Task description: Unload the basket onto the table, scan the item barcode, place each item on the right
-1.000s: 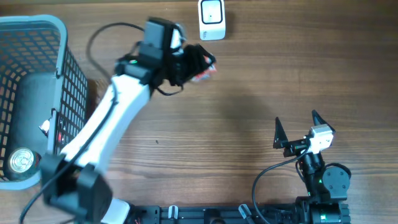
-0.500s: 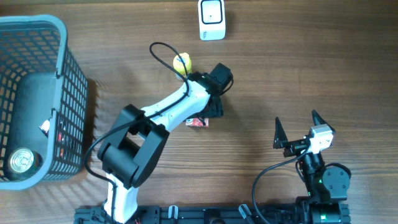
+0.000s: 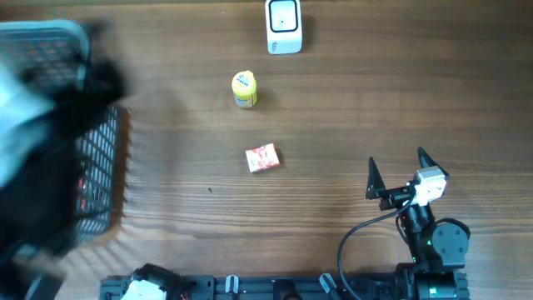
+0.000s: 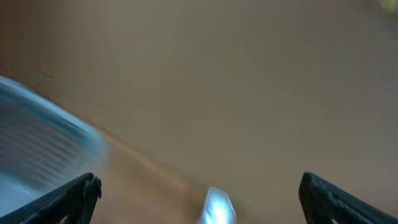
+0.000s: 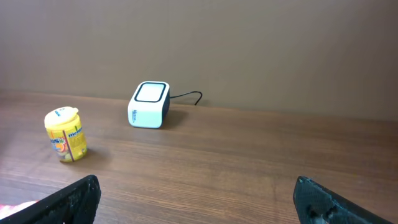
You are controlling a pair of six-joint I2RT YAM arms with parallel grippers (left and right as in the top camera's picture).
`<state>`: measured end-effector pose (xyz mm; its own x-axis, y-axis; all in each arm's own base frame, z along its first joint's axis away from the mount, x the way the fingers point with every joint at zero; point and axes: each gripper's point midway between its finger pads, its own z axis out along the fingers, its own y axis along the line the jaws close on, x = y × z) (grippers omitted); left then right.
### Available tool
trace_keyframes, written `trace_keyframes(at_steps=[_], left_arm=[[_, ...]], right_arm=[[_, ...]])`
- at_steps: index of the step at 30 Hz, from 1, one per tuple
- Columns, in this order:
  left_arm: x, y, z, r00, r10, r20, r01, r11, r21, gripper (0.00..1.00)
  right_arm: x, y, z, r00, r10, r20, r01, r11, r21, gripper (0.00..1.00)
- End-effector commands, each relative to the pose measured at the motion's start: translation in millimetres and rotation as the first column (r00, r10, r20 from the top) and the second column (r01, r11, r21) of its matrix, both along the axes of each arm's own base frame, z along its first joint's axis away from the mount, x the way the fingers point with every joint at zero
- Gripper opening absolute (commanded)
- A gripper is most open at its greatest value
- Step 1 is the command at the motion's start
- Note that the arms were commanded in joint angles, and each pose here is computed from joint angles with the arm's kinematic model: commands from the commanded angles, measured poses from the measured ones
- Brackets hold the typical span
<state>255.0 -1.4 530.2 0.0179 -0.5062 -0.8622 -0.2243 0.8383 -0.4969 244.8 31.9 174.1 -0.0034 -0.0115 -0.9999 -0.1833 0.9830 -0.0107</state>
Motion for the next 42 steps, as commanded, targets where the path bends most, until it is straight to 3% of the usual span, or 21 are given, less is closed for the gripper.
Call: trace_keyframes(at_steps=[1,3,4,7,10,12,14,18,19,24,26,29,35,37,39,42], left_arm=[[-43,123,-22,0.837,0.540,-0.087,-0.534,0.841,0.082,1.00],[-48,168,-62,0.702,0.676,-0.222,-0.685,0.727,0.050,1.00],[-38,182,-84,0.678,0.671,-0.301,-0.692,0.720,0.046,1.00],[4,217,-170,0.602,0.571,-0.557,-0.679,0.734,0.018,1.00],[30,244,-265,0.434,0.478,-0.764,-0.681,0.729,0.070,1.00],[42,237,-322,0.362,0.357,-0.861,-0.627,0.777,0.059,1.00],[35,220,-384,0.255,0.253,-0.933,-0.595,0.802,0.055,1.00],[8,201,-448,0.155,0.176,-0.972,-0.518,0.852,0.071,1.00],[0,188,-465,0.142,0.119,-0.983,-0.514,0.857,0.029,1.00],[-9,185,-476,0.117,0.103,-0.988,-0.499,0.866,0.032,1.00],[-7,186,-476,0.125,0.107,-0.986,-0.488,0.872,0.033,1.00],[-4,191,-475,0.132,0.133,-0.982,-0.489,0.871,0.052,0.91],[2,201,-473,0.151,0.182,-0.972,-0.492,0.866,0.086,0.91],[11,200,-473,0.184,0.164,-0.969,-0.449,0.891,0.066,0.91],[30,195,-474,0.261,0.104,-0.960,-0.371,0.929,0.000,0.91],[43,203,-469,0.308,0.124,-0.943,-0.320,0.947,0.020,0.97]], right_arm=[[0,0,3,1.000,-0.002,0.010,0.001,1.000,0.012,1.00],[0,0,3,1.000,-0.002,0.010,0.001,1.000,0.012,1.00],[0,0,3,1.000,-0.002,0.010,0.001,1.000,0.012,1.00],[0,0,3,1.000,-0.002,0.010,0.001,1.000,0.012,1.00],[0,0,3,1.000,-0.002,0.010,0.001,1.000,0.012,1.00],[0,0,3,1.000,-0.002,0.010,0.001,1.000,0.012,0.99],[0,0,3,1.000,-0.002,0.010,0.001,1.000,0.012,1.00],[0,0,3,1.000,-0.002,0.010,0.001,1.000,0.012,1.00],[0,0,3,1.000,-0.002,0.010,0.001,1.000,0.012,1.00],[0,0,3,1.000,-0.002,0.010,0.001,1.000,0.012,1.00],[0,0,3,1.000,-0.002,0.010,0.001,1.000,0.012,1.00],[0,0,3,1.000,-0.002,0.010,0.001,1.000,0.012,1.00],[0,0,3,1.000,-0.002,0.010,0.001,1.000,0.012,1.00],[0,0,3,1.000,-0.002,0.010,0.001,1.000,0.012,1.00],[0,0,3,1.000,-0.002,0.010,0.001,1.000,0.012,1.00],[0,0,3,1.000,-0.002,0.010,0.001,1.000,0.012,1.00]])
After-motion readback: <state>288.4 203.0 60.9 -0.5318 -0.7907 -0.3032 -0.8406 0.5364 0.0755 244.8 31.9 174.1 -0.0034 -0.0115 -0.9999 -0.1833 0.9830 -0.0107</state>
